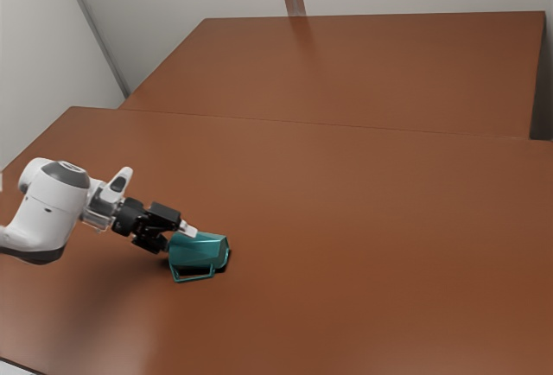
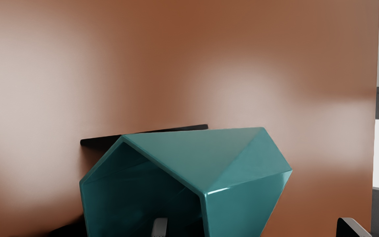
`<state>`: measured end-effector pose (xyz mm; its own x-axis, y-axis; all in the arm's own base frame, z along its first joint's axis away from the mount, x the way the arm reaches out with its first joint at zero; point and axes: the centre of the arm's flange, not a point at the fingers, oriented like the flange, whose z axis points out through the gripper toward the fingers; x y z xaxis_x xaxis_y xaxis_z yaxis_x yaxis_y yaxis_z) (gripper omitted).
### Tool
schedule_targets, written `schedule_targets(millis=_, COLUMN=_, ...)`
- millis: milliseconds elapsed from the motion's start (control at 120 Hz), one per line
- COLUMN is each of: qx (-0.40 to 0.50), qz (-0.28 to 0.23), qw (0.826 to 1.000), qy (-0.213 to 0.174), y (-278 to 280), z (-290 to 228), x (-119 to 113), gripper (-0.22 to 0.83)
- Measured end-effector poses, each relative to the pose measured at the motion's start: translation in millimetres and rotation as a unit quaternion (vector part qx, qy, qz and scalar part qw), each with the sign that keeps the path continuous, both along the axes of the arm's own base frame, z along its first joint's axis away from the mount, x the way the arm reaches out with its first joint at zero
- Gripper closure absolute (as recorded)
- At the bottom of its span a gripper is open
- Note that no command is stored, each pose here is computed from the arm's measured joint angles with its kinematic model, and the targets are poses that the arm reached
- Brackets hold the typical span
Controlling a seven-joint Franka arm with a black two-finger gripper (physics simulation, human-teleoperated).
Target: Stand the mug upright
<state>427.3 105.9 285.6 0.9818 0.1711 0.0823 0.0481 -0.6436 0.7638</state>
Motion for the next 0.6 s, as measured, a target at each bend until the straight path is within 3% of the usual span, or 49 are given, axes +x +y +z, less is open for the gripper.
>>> schedule_targets(millis=600, qx=-0.001, qz=-0.002, qw=1.000, qy=-0.008, y=-4.9, z=2.9, x=1.4, gripper=0.61)
